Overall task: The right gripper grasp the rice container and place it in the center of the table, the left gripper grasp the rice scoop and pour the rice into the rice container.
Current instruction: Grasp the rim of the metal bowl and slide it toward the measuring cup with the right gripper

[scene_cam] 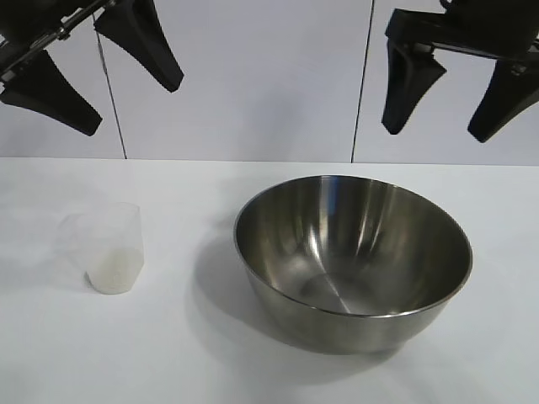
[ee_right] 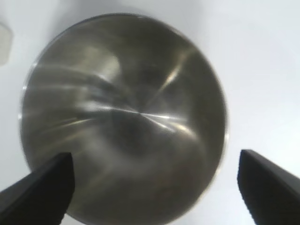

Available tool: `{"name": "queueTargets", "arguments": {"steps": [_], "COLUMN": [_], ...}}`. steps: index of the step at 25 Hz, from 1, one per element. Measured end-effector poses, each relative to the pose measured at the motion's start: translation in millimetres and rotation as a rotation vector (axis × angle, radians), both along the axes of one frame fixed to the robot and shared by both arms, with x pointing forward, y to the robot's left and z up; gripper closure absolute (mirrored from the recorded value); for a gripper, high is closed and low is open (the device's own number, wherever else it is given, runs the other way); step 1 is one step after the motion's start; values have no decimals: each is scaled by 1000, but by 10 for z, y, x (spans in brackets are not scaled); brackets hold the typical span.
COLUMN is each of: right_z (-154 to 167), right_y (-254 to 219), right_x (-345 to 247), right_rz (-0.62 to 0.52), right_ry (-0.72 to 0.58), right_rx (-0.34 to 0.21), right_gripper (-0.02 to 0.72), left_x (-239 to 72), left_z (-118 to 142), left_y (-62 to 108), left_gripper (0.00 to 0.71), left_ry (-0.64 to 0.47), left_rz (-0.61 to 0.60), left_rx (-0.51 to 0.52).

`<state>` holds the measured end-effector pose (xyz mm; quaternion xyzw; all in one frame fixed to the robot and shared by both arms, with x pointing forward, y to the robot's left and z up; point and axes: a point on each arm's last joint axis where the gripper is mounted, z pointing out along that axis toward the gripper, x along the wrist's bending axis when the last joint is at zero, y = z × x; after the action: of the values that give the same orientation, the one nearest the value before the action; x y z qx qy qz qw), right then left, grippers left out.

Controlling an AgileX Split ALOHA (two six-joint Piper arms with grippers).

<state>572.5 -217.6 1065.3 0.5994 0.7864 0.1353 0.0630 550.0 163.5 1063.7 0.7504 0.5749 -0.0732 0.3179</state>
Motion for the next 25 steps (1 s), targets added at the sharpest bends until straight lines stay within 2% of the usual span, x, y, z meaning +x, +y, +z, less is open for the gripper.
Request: {"name": "queueTargets", "arguments": {"steps": [3,7,14,20,25], "right_z": [-72,-330,-745,-923,-1173], "right_y": [-49,-72,-88,-95,-55], "right_x": [-3,-52,-174,-206,-146], "right_rz": [4,0,-50,-95,-133], "right_ry": [-5,0,-4,-25,40], "right_rx": [-56,-70,-41,-22,3], "right_gripper": [50,50,50,50,72], "left_x": [0,0,0,0,0], "left_z": [0,0,0,0,0], "left_y": [0,0,0,0,0], "left_gripper": [16,16,16,16,16], "left_ry": [0,0,0,0,0], "left_rz": [0,0,0,0,0], "left_rx": [0,0,0,0,0]}}
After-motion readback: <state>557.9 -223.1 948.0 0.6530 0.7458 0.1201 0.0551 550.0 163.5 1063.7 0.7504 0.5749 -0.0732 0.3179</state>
